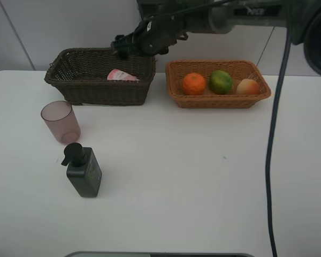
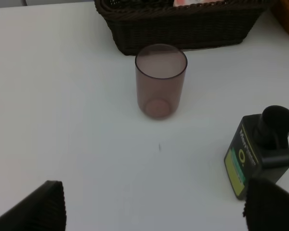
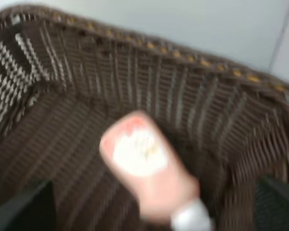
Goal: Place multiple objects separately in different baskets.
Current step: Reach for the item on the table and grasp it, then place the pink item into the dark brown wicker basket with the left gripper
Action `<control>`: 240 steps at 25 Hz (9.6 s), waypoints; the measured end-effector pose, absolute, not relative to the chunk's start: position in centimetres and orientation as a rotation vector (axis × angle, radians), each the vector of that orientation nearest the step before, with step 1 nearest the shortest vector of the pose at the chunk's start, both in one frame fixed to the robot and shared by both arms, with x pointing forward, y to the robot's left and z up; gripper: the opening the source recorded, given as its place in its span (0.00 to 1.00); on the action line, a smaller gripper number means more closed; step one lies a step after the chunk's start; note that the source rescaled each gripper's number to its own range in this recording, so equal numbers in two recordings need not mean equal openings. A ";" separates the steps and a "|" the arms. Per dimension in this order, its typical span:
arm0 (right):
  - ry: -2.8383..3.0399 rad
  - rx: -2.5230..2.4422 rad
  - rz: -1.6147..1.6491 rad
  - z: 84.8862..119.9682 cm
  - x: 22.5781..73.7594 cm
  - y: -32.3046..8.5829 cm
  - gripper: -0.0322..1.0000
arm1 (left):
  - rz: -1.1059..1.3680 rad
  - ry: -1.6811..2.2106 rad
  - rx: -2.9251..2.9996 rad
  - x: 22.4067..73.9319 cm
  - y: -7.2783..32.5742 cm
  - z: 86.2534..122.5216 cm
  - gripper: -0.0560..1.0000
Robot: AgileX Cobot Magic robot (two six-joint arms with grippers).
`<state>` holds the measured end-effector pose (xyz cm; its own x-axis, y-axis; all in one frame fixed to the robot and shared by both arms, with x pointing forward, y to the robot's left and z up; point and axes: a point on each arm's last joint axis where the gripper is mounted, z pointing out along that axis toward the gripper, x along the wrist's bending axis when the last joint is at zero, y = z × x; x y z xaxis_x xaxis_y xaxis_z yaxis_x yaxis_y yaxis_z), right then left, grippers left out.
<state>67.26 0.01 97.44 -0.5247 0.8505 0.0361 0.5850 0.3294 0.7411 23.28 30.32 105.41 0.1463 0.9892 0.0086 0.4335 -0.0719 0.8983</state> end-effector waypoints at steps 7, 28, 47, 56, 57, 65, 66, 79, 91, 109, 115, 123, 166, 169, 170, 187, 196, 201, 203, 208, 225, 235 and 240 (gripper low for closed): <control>2.496 1.462 0.554 99.0 64.0 -2.8 0.80 | 0.883 1.399 1.630 23.3 30.3 105.4 0.96; 2.181 2.037 0.291 102.7 55.0 -22.5 0.80 | 0.883 1.399 1.630 23.3 30.3 105.4 0.96; 1.839 1.720 0.812 109.2 33.3 -28.3 0.80 | 0.883 1.399 1.630 23.3 30.3 105.4 0.96; 1.632 1.550 1.069 108.0 25.5 -30.1 0.80 | 0.883 1.399 1.630 23.3 30.3 105.4 0.96; 1.616 1.537 1.087 107.7 25.0 -30.2 0.80 | 0.883 1.399 1.630 23.3 30.3 105.4 0.96; 1.559 1.490 1.147 106.9 23.1 -30.7 0.80 | 0.883 1.399 1.630 23.3 30.3 105.4 0.96; 1.567 1.500 1.138 106.6 23.1 -30.7 0.80 | 0.883 1.399 1.630 23.3 30.3 105.4 0.96; 1.533 1.564 1.066 105.9 23.1 -30.7 0.80 | 0.883 1.399 1.630 23.3 30.3 105.4 0.96; 1.397 1.622 0.920 105.9 23.0 -29.9 0.80 | 0.883 1.399 1.630 23.3 30.3 105.4 0.96; 1.393 1.619 0.906 105.9 23.0 -30.0 0.80 | 0.883 1.399 1.630 23.3 30.3 105.4 0.96; 1.393 1.619 0.906 105.9 23.0 -30.0 0.80 | 0.883 1.399 1.630 23.3 30.3 105.4 0.96; 1.393 1.619 0.906 105.9 23.0 -30.0 0.80 | 0.903 1.397 1.639 23.3 30.4 105.4 0.96; 1.393 1.619 0.905 105.9 23.0 -30.0 0.80 | 0.377 1.830 2.247 55.2 25.9 97.7 1.00; 1.393 1.619 0.905 105.9 23.0 -30.0 0.80 | 0.373 1.841 2.243 55.7 26.0 96.7 1.00; 1.393 1.619 0.905 105.9 23.0 -30.0 0.80 | 0.373 1.845 2.236 55.9 26.1 96.5 1.00; 1.393 1.619 0.905 105.9 23.0 -30.0 0.80 | 0.335 1.914 2.135 57.9 26.0 91.9 1.00; 1.393 1.619 0.905 105.9 23.0 -30.0 0.80 | 0.330 1.917 2.137 58.4 25.9 90.2 1.00; 1.393 1.619 0.905 105.9 23.0 -30.0 0.80 | 0.333 1.916 2.130 58.5 25.9 90.2 0.90; 1.393 1.619 0.905 105.9 23.0 -30.0 0.80 | 0.334 1.918 2.126 58.5 25.9 90.2 0.69; 1.393 1.619 0.905 105.9 23.0 -30.0 0.80 | 0.338 1.919 2.116 58.6 25.9 90.2 0.07; 1.393 1.619 0.905 105.9 23.0 -30.0 0.80 | 0.339 1.921 2.113 58.5 25.9 90.3 0.05; 1.393 1.619 0.905 105.9 23.0 -30.0 0.80 | 0.373 1.933 2.030 57.6 26.0 97.1 0.05; 1.393 1.619 0.905 105.9 23.0 -30.0 0.80 | 0.376 1.968 1.977 58.5 25.9 100.8 0.05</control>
<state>23.00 -30.02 105.91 0.1377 0.9903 0.0178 0.4184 -0.0744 0.9052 58.47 25.94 100.76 0.0132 0.9991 -0.0414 0.9132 0.0048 0.4074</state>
